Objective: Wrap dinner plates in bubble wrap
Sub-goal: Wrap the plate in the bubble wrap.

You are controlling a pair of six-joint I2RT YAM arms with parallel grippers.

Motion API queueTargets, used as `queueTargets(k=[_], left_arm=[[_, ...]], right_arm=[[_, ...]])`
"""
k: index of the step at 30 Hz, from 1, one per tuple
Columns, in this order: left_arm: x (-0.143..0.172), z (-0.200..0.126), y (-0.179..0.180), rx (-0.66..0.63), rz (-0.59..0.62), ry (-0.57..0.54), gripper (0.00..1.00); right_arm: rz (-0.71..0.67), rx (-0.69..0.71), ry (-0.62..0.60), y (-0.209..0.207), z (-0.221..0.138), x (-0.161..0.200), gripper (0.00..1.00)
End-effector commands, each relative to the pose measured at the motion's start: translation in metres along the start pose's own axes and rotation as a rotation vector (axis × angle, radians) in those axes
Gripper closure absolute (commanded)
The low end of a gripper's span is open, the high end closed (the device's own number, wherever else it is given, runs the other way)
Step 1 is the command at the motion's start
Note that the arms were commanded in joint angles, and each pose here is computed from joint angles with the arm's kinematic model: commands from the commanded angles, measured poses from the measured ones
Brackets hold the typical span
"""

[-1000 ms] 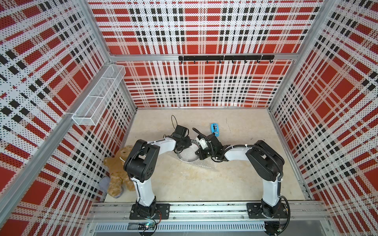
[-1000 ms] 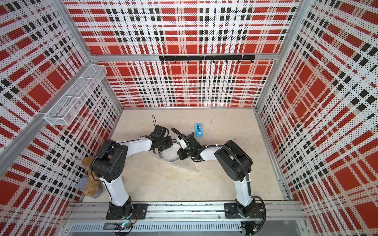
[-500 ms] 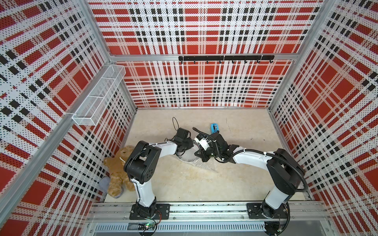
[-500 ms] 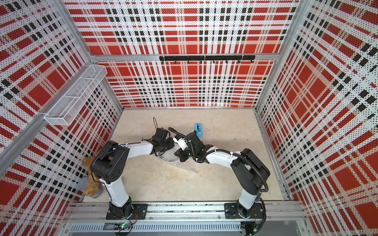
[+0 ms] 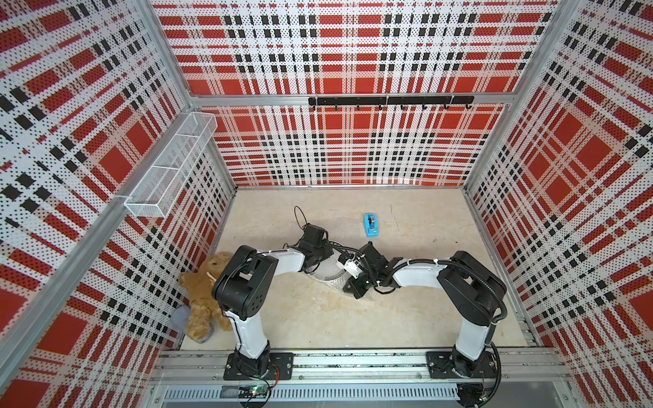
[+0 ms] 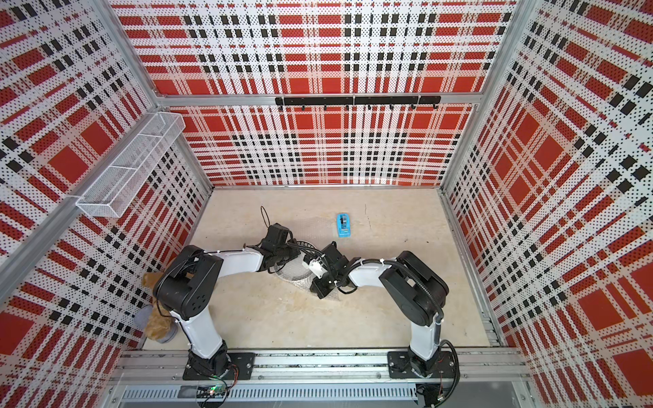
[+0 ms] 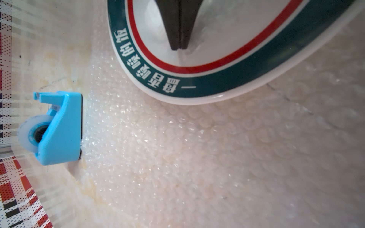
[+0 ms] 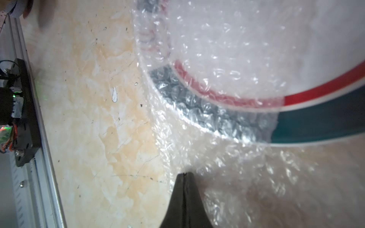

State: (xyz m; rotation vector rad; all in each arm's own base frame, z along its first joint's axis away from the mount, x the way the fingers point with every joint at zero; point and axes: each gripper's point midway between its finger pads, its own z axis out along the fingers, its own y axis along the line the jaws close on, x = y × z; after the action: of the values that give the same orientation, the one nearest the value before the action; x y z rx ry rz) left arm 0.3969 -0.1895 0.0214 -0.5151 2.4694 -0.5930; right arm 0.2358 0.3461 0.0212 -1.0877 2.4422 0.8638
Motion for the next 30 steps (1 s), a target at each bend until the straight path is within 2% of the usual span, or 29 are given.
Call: queueTargets(k=[1,14,17,18,20,21,22,24,26,30], left_arm=[[0.043,0.005,0.078,-0.247,-0.048,0.112,1.0],[0.05,0.005,0.082,-0.239,-0.042,0.122,1.0],[0.051,0.004,0.079,-0.23,-0.039,0.126,1.0],[0.052,0.003,0.077,-0.224,-0.036,0.127,1.0],[0.052,0.002,0.072,-0.208,-0.033,0.129,1.0],[0.052,0.002,0.07,-0.203,-0.031,0.13,1.0],[0.052,0.002,0.067,-0.197,-0.028,0.128,1.0],[0.051,0.002,0.063,-0.189,-0.026,0.126,1.0],[0.051,0.002,0.061,-0.186,-0.024,0.126,1.0],[0.05,0.001,0.059,-0.18,-0.023,0.124,1.0]], right_arm=[[0.057,0.053,0.117,-0.007,-0.006,0.046,1.0],[0.348,0.143,0.148,-0.005,-0.053,0.113,1.0],[0.383,0.172,0.105,-0.003,-0.069,0.109,1.0],[0.386,0.168,0.063,-0.001,-0.077,0.1,0.96],[0.405,0.121,-0.028,0.006,-0.09,0.08,0.76],[0.455,0.074,-0.067,0.007,-0.094,0.074,0.66],[0.51,0.024,-0.098,0.005,-0.097,0.068,0.61],[0.606,-0.017,-0.117,-0.003,-0.097,0.072,0.57],[0.623,-0.018,-0.118,-0.005,-0.096,0.073,0.51],[0.648,-0.033,-0.041,-0.003,-0.089,0.087,0.42]])
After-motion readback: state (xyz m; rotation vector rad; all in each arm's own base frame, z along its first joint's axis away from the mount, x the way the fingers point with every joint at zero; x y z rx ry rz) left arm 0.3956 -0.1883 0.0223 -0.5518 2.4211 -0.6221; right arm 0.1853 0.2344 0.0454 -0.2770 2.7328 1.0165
